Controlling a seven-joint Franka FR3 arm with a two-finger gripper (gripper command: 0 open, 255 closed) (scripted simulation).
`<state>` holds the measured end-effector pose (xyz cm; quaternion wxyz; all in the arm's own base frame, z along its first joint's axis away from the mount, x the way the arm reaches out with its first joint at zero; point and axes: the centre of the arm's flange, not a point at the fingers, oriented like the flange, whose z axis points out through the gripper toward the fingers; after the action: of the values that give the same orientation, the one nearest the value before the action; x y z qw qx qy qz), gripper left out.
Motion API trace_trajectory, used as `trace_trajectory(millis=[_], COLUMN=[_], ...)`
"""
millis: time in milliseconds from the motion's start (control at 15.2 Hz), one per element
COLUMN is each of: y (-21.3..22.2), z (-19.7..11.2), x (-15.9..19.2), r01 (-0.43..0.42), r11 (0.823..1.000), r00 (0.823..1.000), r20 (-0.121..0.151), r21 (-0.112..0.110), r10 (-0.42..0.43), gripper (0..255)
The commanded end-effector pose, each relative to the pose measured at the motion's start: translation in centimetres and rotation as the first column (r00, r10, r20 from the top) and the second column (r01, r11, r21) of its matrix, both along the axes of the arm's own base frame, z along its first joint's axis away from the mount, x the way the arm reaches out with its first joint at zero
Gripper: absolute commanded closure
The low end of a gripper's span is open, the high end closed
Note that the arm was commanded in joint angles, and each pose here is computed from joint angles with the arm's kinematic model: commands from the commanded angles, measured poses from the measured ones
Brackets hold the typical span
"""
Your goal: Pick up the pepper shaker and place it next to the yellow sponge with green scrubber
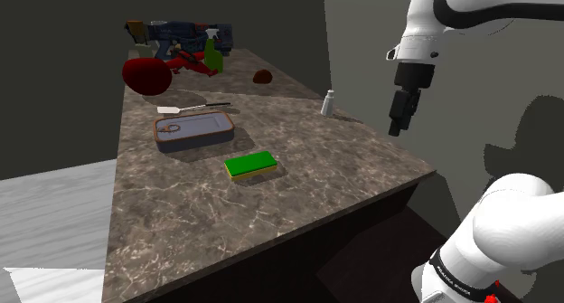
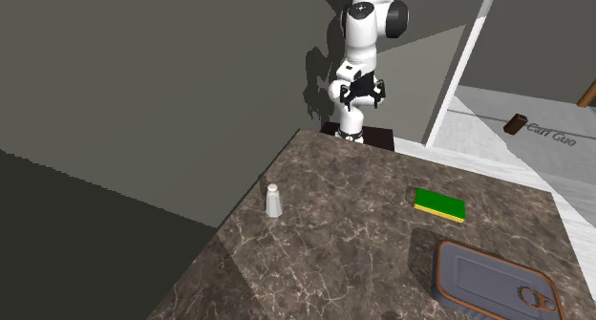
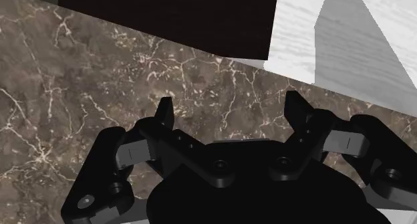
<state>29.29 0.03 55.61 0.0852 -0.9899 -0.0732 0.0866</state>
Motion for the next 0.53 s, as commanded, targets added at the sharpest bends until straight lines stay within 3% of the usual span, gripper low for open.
trace_trajectory(millis=[0, 462], y=[0.0, -4.6], z=[0.0, -1.6], x=[0.0, 6.9], r01=[0.000, -0.007], r11=[1.000, 1.000], r00=[1.000, 0.998], r20=[0.000, 0.055], r21=[0.000, -0.015], r10=[0.000, 0.008], gripper=[0, 0])
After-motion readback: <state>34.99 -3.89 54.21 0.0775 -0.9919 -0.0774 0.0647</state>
